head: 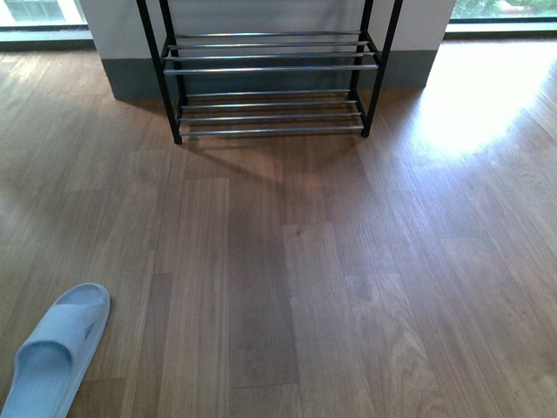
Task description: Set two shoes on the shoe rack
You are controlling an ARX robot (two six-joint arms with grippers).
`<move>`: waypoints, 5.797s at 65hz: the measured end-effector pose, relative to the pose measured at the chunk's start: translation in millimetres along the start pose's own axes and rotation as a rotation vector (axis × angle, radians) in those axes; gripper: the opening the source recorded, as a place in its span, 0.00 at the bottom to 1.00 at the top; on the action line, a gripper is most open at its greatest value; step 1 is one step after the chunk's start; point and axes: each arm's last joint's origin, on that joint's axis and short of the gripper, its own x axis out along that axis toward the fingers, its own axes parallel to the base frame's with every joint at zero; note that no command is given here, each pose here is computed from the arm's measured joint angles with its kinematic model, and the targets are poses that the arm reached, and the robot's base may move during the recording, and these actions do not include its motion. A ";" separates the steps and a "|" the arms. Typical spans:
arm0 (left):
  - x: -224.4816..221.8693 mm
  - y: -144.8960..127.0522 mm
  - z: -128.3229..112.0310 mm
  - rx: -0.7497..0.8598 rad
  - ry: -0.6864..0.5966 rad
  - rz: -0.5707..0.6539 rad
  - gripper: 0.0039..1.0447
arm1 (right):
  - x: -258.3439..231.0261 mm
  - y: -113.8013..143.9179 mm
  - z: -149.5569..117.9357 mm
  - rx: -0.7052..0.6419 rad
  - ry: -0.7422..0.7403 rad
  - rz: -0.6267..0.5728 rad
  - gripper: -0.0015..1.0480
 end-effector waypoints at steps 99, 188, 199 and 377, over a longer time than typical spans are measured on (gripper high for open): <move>-16.0 1.7 -8.6 -0.036 -0.243 -0.037 0.25 | 0.0 0.0 -0.1 0.000 0.000 0.000 0.02; -50.8 7.4 3.0 -0.024 -0.051 -0.087 0.91 | 0.0 1.0 -0.2 -0.001 0.001 0.010 0.02; -25.9 6.5 15.5 -0.034 -0.041 -0.073 0.91 | -0.2 -0.1 -0.2 0.000 0.001 0.001 0.02; 153.0 -30.3 68.5 -0.037 -0.113 -0.390 0.02 | -0.2 -0.2 -0.2 0.001 0.001 -0.001 0.02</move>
